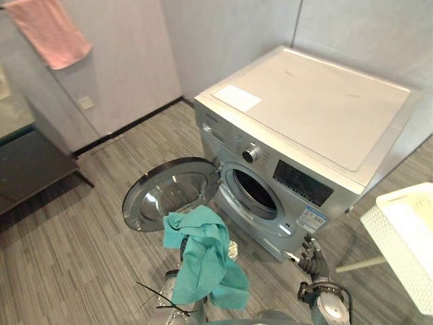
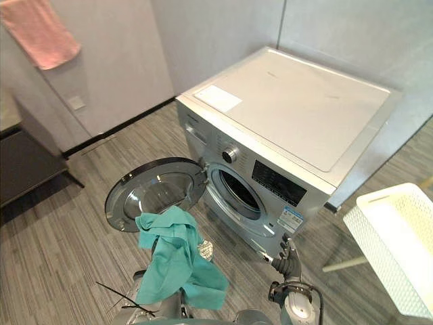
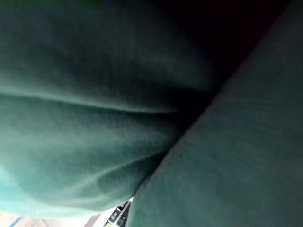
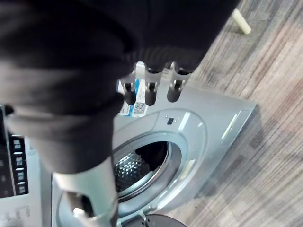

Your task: Pick up the laundry basket with both hands and put the clothes into the washing machine.

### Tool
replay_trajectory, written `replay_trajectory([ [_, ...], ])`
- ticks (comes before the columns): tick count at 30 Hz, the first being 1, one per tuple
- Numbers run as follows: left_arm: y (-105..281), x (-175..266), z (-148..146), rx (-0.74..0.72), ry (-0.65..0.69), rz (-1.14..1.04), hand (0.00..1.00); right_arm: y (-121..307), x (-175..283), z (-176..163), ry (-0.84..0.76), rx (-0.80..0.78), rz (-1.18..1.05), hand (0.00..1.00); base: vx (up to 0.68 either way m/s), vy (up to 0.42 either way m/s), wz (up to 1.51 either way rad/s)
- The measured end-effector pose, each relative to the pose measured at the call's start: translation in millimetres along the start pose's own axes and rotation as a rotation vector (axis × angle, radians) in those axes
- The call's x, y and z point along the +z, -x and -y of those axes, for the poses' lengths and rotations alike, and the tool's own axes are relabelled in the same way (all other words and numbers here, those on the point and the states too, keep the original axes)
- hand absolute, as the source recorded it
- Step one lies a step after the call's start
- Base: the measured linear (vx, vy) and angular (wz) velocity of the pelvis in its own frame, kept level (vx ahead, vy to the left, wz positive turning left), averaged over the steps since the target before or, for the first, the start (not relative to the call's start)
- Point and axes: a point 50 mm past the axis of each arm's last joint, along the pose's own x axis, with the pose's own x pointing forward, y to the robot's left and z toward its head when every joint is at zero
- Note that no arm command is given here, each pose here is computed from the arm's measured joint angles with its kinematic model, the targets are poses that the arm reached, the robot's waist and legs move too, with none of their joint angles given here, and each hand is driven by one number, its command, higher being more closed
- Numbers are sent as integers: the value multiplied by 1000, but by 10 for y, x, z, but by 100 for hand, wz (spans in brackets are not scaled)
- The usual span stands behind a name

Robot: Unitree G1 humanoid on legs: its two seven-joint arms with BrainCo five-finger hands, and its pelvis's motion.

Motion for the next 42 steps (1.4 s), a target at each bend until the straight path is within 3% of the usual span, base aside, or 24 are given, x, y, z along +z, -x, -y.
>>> replay_trajectory([
  [5, 48, -241, -128, 62, 0, -102, 100, -251, -115, 85, 95, -14, -79, 0, 434, 558, -155],
  [6, 12, -225, -267, 71, -64, -135, 100, -230, -272, -9, 62, -22, -153, 0, 384, 677, -71],
  [12, -94, 7, -359, 35, -165, -85, 100, -179, -358, -52, 25, -33, -187, 0, 233, 412, -48],
  [21, -221, 133, -469, 114, -148, -29, 100, -142, -436, -3, 41, -15, -219, 0, 83, -4, -41],
  [26, -312, -82, -190, 52, -82, -80, 100, -186, -359, 280, 95, -62, -193, 0, 36, -77, -27],
  [35, -228, -102, -137, 13, -96, -86, 100, 41, -542, 378, 128, -58, -250, 0, -26, 24, 22],
  [38, -176, -132, -80, -23, -97, -97, 100, -77, -288, 351, 140, -44, -143, 0, 23, 97, -11],
  [42, -319, -1, 205, -153, -122, -46, 100, -327, 234, 110, 105, 5, 73, 0, 7, 115, -27],
])
